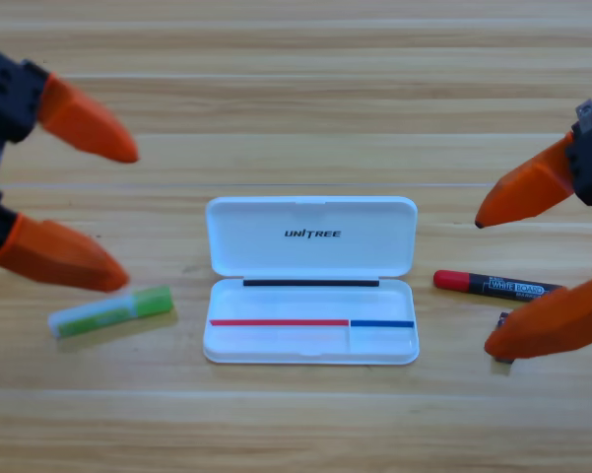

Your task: Clean up eraser and pencils

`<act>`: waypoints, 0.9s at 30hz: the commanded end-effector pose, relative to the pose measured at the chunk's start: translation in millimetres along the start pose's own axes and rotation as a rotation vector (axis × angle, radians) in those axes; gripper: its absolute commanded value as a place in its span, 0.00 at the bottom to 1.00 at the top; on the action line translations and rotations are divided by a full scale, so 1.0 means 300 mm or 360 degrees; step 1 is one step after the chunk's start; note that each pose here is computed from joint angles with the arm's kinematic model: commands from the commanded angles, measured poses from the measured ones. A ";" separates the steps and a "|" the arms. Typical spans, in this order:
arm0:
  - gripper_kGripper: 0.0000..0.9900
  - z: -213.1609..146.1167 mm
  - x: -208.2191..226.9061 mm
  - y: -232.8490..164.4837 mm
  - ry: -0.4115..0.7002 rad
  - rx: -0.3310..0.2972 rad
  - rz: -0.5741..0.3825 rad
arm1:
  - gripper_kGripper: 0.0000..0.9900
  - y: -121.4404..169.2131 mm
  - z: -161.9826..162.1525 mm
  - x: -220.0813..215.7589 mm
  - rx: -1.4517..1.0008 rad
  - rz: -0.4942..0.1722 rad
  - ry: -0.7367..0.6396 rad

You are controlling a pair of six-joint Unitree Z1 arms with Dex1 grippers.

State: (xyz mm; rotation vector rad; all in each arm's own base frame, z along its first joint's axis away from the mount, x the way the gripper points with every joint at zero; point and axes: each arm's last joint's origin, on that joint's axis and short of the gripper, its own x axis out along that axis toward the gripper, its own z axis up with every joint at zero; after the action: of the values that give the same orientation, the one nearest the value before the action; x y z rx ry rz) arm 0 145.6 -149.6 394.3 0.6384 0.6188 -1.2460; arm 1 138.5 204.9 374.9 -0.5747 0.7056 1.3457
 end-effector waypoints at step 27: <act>1.00 -0.055 0.391 0.355 0.1177 -0.0190 -0.0056 | 1.00 -0.339 -0.114 0.252 0.2123 -0.0892 0.0784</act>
State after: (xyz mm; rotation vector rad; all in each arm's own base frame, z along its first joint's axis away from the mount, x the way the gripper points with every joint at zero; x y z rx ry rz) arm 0 261.5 -190.4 337.0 0.9943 1.2274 -0.9714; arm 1 204.2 218.6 331.0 -0.0176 1.4007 0.2250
